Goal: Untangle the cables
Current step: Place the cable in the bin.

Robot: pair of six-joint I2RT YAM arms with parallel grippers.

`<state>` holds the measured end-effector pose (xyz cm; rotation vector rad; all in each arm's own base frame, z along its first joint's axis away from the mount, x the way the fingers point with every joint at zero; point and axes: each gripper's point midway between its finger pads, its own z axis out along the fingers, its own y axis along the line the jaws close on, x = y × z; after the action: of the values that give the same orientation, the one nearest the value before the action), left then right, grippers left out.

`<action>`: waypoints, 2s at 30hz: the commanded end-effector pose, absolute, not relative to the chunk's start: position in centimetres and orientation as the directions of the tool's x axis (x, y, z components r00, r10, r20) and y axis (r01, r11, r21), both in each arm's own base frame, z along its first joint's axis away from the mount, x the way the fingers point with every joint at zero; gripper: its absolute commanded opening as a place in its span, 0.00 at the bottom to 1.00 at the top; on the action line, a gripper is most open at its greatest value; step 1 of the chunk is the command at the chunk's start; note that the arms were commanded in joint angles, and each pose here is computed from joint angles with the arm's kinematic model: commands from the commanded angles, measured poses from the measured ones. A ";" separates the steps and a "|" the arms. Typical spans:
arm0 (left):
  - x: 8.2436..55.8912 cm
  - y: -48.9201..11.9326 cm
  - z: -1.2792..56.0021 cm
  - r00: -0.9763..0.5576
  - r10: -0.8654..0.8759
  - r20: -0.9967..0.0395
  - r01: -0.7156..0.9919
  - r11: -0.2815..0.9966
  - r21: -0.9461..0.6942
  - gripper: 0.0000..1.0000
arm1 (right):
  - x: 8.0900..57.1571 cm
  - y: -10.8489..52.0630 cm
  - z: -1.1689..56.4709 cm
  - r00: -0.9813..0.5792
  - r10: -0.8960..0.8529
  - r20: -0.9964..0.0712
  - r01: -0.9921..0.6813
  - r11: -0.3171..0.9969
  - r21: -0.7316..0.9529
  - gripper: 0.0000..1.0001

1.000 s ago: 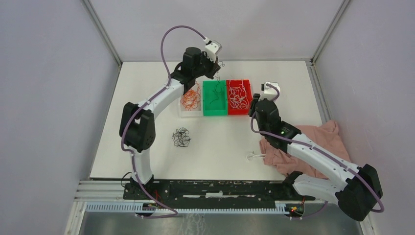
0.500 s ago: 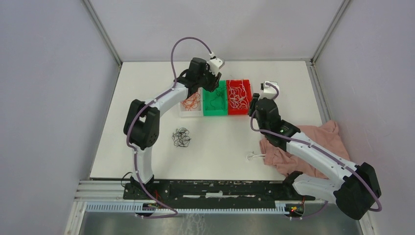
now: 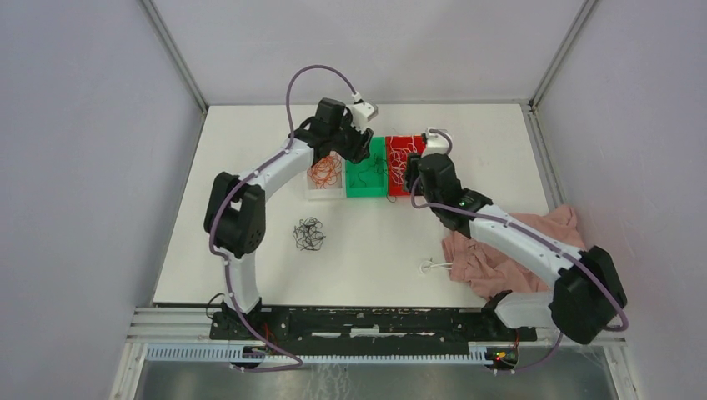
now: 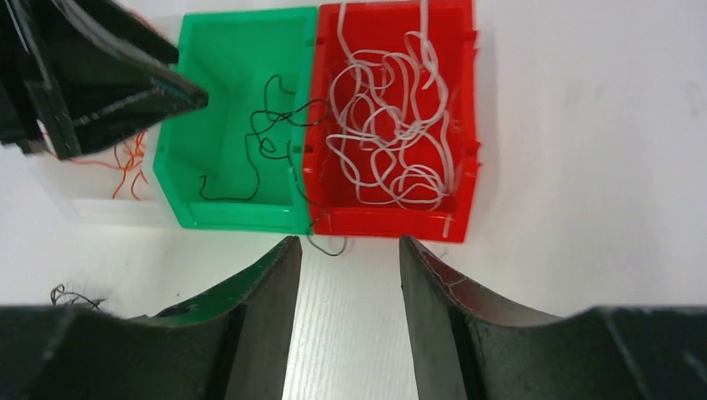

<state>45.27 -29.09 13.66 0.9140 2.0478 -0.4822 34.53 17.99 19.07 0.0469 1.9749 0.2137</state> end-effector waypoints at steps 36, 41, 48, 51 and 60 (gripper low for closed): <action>40.6 -10.4 28.3 -0.441 0.156 -0.884 0.691 0.687 -0.223 0.75 | 48.1 31.9 9.3 -0.558 -0.280 -0.781 -0.322 0.940 -0.107 0.14; 41.2 -10.4 28.2 -0.446 0.136 -0.885 0.684 0.689 -0.239 0.74 | 48.1 34.1 8.2 -0.581 -0.271 -0.767 -0.340 0.937 -0.073 0.11; 41.4 -10.3 28.0 -0.448 0.131 -0.884 0.679 0.693 -0.242 0.73 | 48.1 35.1 12.9 -0.537 -0.212 -0.816 -0.360 0.933 -0.006 0.32; 41.3 -10.3 28.1 -0.448 0.128 -0.885 0.680 0.691 -0.245 0.73 | 47.5 35.0 17.1 -0.488 -0.164 -0.857 -0.369 0.929 0.032 0.48; 40.7 -10.5 28.7 -0.441 0.107 -0.891 0.681 0.687 -0.254 0.73 | 42.3 31.0 21.2 -0.454 -0.113 -0.884 -0.374 0.924 0.074 0.55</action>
<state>41.13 -10.19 27.06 0.6159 2.0014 -0.7293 44.47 32.31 18.67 -0.3782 2.0941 0.2594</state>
